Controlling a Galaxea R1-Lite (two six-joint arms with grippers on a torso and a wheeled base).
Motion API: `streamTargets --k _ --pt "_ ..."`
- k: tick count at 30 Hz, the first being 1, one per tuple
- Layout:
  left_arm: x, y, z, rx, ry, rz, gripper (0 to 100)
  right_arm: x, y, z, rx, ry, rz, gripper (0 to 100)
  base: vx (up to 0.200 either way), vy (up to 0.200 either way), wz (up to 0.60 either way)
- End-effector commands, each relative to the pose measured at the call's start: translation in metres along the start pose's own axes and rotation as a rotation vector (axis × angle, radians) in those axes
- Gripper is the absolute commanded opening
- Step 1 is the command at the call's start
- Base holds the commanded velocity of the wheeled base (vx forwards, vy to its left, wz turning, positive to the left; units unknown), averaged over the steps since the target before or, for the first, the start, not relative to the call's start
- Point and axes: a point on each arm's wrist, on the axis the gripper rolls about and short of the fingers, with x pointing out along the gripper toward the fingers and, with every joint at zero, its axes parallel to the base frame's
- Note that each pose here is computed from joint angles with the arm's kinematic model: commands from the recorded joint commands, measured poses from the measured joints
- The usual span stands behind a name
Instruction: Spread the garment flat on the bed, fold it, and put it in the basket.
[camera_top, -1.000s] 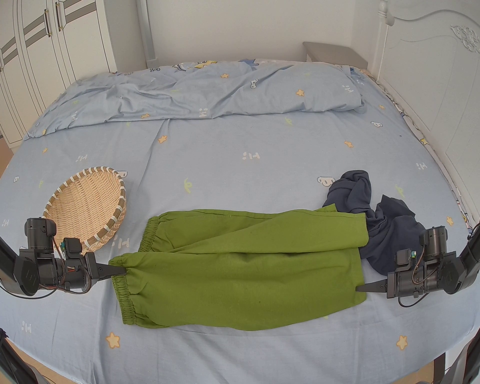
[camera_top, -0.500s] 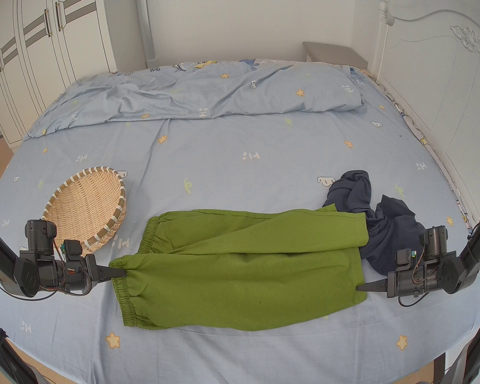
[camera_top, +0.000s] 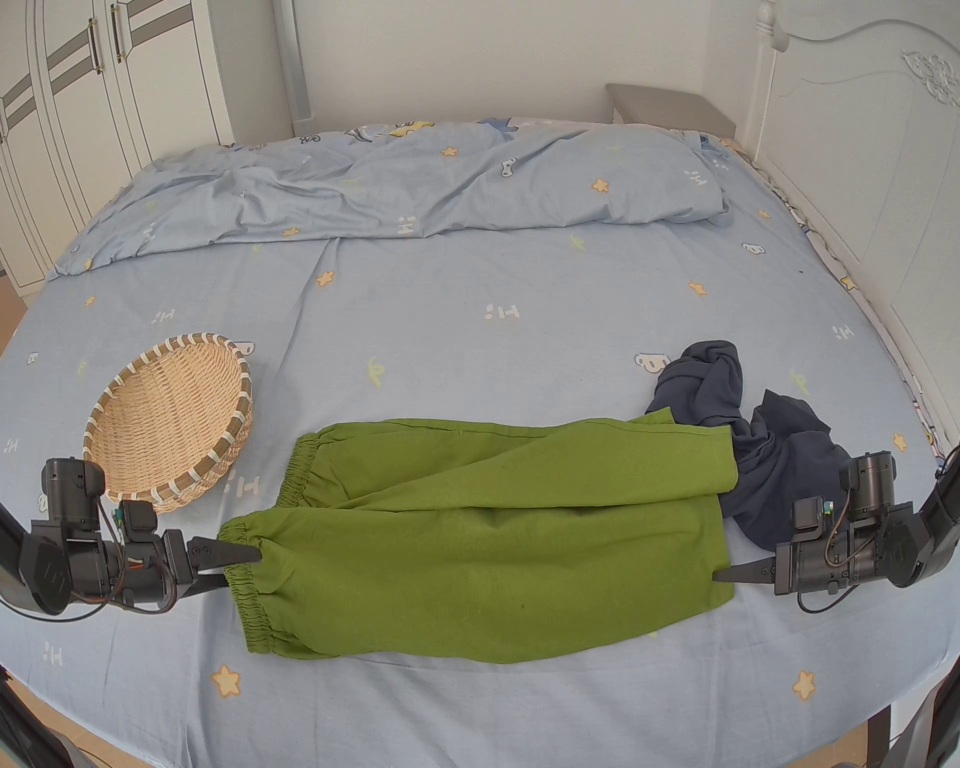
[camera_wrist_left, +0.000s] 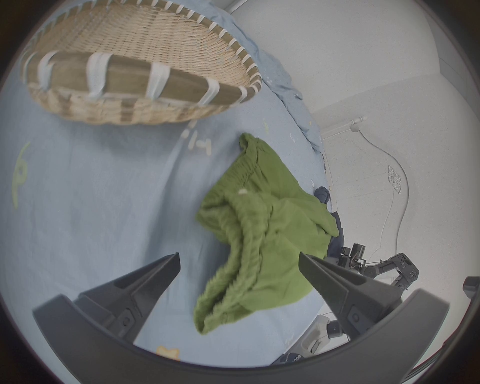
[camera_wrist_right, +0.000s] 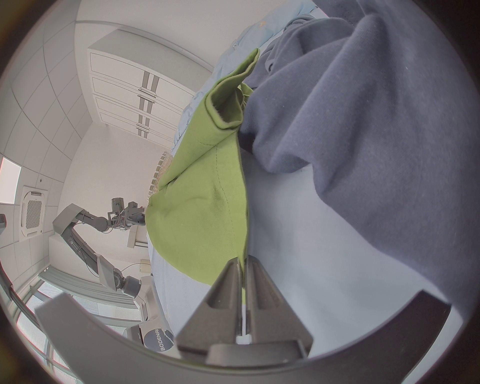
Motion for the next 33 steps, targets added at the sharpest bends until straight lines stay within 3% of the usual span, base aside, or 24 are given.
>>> streamTargets --k 1,7,14,25,33 --pt "-0.014 -0.01 -0.03 -0.002 0.024 -0.011 100 0.0 0.0 0.001 -0.001 -0.004 -0.001 0 0.0 0.0 0.0" --pt "-0.006 -0.015 -0.056 0.046 0.085 -0.045 100 0.0 0.0 0.0 -0.003 -0.002 0.0 0 0.0 0.0 0.0" --pt "0.007 0.002 -0.063 0.079 0.045 -0.056 100 -0.002 0.0 0.001 -0.003 -0.007 -0.001 0 0.0 0.0 0.0" --pt "0.0 0.012 -0.068 0.09 -0.036 -0.045 100 -0.003 -0.002 0.003 -0.001 -0.016 -0.008 0 0.0 0.0 0.0" --pt "-0.002 0.015 -0.067 0.08 -0.044 -0.034 100 -0.003 -0.002 0.003 -0.001 -0.016 -0.008 0 0.0 0.0 0.0"
